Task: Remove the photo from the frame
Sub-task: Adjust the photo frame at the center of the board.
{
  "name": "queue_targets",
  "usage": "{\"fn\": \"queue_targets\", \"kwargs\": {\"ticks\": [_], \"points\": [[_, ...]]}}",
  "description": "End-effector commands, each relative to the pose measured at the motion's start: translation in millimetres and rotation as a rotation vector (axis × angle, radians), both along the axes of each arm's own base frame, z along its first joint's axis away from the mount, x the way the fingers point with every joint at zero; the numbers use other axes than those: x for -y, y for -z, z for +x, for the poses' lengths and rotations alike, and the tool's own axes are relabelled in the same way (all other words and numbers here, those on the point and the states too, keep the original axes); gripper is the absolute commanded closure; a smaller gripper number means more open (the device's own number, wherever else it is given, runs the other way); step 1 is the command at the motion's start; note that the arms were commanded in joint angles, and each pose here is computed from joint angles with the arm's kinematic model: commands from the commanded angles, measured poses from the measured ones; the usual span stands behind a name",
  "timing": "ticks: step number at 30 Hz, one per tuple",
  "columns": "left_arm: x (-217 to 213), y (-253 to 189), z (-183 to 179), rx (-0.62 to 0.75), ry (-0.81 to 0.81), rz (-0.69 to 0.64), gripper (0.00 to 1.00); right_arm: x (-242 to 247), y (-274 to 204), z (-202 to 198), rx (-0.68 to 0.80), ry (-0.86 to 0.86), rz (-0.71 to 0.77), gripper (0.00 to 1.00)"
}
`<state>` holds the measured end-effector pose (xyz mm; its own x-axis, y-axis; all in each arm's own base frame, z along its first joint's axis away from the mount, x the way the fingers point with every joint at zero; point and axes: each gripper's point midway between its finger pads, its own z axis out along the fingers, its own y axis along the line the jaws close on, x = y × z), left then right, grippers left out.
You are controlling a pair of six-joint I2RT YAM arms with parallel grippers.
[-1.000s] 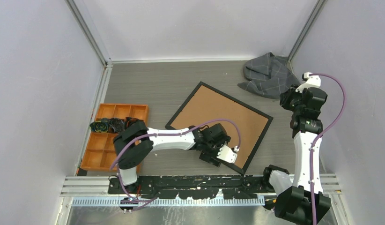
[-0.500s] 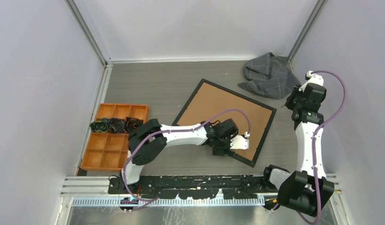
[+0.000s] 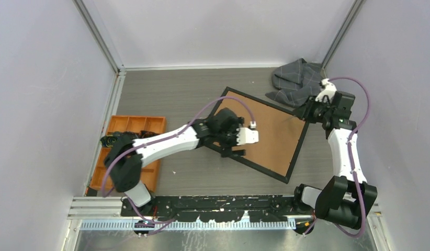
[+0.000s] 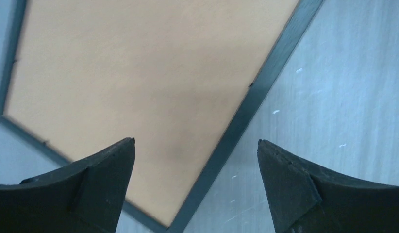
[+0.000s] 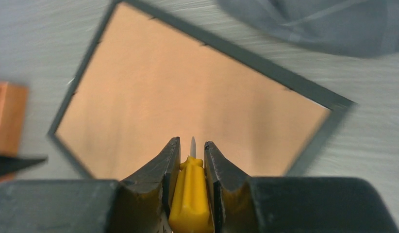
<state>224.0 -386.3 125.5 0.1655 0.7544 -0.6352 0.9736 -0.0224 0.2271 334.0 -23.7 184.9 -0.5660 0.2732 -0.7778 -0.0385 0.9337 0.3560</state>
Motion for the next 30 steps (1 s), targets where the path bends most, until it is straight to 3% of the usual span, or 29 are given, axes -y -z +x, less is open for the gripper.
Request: {"fn": "queue_targets", "kwargs": {"ticks": [1, 6, 9, 20, 30], "points": [[-37.2, -0.8, 25.3, 0.210, -0.006, -0.010, 0.01, -80.5, -17.3, -9.6, 0.098, -0.396, 0.096, 0.99], [-57.6, 28.2, 40.1, 0.263, -0.072, 0.020, 0.00, -137.0, -3.0, -25.4, 0.088, -0.626, 0.091, 0.99], [-77.8, 25.3, 80.8, 0.182, -0.227, -0.044, 0.00, -144.8, 4.9, -27.0, 0.058, -0.659, 0.111, 0.99], [-99.6, -19.2, 171.5, -0.009, -0.559, -0.214, 0.00, -131.9, -6.8, -19.0, 0.146, -0.570, 0.026, 0.99], [-63.4, -10.3, 289.4, -0.187, -0.816, -0.380, 0.00, -78.9, -26.1, -7.5, 0.204, -0.360, -0.012, 0.99]]}}
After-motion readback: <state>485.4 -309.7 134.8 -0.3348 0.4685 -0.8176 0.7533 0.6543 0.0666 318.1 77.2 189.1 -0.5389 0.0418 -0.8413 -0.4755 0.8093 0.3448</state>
